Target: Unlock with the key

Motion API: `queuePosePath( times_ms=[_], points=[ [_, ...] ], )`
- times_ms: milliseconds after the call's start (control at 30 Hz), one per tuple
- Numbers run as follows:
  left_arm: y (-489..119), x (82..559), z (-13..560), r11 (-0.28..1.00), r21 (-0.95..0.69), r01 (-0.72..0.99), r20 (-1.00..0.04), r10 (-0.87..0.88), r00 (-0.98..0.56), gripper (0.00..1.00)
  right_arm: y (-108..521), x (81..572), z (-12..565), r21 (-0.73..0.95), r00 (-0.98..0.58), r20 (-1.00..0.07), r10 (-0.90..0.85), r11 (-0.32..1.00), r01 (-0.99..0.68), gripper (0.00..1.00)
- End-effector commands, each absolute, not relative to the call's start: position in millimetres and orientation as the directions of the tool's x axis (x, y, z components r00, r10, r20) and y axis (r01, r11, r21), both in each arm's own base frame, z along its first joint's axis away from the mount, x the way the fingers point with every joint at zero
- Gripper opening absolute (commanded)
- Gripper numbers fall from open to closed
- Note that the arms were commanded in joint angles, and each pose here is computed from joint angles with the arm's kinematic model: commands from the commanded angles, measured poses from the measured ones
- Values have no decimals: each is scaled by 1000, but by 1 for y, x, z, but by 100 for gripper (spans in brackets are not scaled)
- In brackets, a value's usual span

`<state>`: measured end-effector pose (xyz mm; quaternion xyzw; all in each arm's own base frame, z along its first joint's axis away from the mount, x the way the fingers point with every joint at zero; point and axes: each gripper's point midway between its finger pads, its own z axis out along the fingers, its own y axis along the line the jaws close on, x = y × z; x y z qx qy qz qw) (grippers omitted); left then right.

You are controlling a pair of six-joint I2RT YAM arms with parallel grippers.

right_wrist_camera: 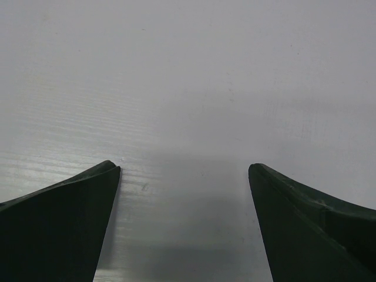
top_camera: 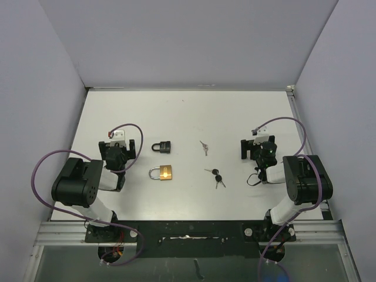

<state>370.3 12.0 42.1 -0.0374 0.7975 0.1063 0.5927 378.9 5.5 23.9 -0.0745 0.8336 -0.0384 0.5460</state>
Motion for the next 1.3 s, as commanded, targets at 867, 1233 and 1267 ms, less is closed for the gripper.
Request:
queuePosePath(
  times_ms=[867, 1233, 1267],
  points=[
    [-46, 385, 163, 971, -177, -162, -943, -214, -255, 98, 88, 366, 146, 25, -463, -886, -31, 993, -114, 98],
    [-133, 345, 172, 873, -460, 160, -849, -381, -366, 90, 146, 279, 119, 61, -615, -776, -139, 954, -293, 85],
    [-139, 342, 169, 872, -460, 167, -844, -372, -386, 90, 152, 272, 112, 71, -633, -759, -151, 948, -311, 82]
  ],
)
